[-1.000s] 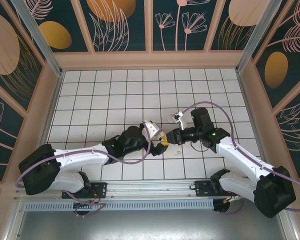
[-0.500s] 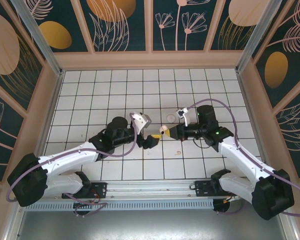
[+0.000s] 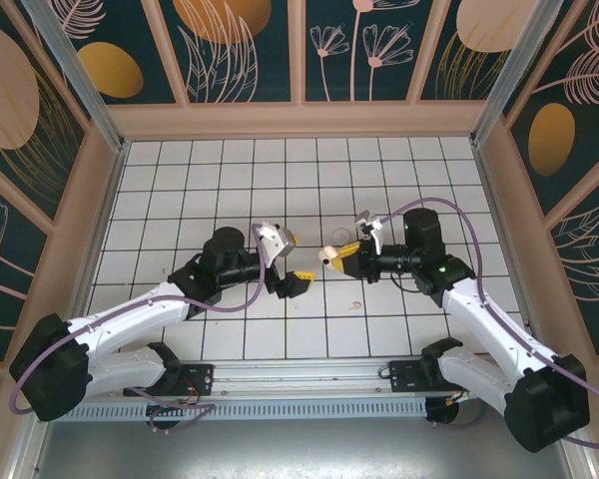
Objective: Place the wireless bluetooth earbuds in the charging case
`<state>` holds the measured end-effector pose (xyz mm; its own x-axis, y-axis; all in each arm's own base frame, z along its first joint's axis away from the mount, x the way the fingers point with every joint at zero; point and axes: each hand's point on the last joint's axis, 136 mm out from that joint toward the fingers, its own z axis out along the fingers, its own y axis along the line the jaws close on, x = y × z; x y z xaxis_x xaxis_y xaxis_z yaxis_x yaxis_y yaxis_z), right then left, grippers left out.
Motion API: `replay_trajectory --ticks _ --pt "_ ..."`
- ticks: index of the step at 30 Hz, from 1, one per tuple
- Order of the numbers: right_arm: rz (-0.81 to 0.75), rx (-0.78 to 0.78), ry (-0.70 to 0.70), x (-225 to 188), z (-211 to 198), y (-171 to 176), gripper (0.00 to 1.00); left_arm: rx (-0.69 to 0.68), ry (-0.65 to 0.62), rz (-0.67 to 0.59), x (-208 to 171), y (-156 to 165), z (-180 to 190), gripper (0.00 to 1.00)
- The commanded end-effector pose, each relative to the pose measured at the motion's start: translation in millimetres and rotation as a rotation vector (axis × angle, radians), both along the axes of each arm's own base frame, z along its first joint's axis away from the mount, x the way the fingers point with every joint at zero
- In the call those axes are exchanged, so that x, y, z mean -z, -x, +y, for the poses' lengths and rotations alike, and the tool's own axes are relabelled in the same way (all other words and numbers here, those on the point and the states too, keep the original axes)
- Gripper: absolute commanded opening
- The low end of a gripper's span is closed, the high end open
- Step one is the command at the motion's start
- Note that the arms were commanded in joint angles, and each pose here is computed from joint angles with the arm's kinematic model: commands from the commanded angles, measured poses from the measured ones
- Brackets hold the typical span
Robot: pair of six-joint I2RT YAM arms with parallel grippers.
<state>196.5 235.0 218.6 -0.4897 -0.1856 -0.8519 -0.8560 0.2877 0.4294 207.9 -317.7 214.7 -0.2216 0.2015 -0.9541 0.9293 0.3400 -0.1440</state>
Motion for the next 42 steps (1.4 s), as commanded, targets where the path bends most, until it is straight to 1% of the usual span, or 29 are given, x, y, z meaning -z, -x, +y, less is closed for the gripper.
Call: replay_trajectory --ticks 1,6,8,13,15,18,21,23,25,27,28,32,33,37,42 --pt "-0.159 -0.037 -0.045 -25 0 3 0.17 0.010 0.006 -0.057 -15 -1 0 0.91" --pt "-0.260 -0.070 -0.040 -32 -2 7 0.17 0.043 -0.006 -0.081 -21 1 -3 0.90" --pt "-0.280 -0.090 -0.028 -34 -2 9 0.17 0.044 -0.027 -0.094 -18 0 -3 0.86" --pt "-0.315 -0.122 0.017 -33 -3 10 0.17 0.108 0.001 -0.190 -19 15 1 0.80" --pt "-0.328 -0.132 0.029 -32 -3 9 0.17 0.125 0.007 -0.209 -20 19 2 0.79" --pt "-0.356 -0.155 0.046 -33 -3 9 0.18 0.170 0.014 -0.209 -23 26 0 0.78" --pt "-0.381 -0.186 0.061 -34 -2 9 0.18 0.220 0.021 -0.192 -24 32 -4 0.73" --pt "-0.397 -0.207 0.067 -35 -1 9 0.16 0.251 0.019 -0.187 -24 35 -6 0.73" --pt "-0.431 -0.249 0.067 -37 1 13 0.15 0.272 0.016 -0.183 -25 37 -9 0.71" --pt "-0.487 -0.308 0.069 -35 1 22 0.17 0.281 0.014 -0.183 -26 36 -11 0.69" --pt "-0.522 -0.343 0.067 -34 2 27 0.16 0.280 0.015 -0.184 -27 35 -12 0.68" --pt "-0.599 -0.386 0.074 -32 4 34 0.15 0.301 0.021 -0.193 -30 36 -15 0.61" --pt "-0.607 -0.397 0.076 -32 5 36 0.14 0.313 0.013 -0.191 -28 36 -16 0.59" --pt "-0.597 -0.437 0.081 -29 8 38 0.14 0.362 -0.019 -0.187 -22 39 -20 0.56" --pt "-0.590 -0.492 0.066 -27 14 43 0.14 0.416 -0.043 -0.175 -17 43 -22 0.49"
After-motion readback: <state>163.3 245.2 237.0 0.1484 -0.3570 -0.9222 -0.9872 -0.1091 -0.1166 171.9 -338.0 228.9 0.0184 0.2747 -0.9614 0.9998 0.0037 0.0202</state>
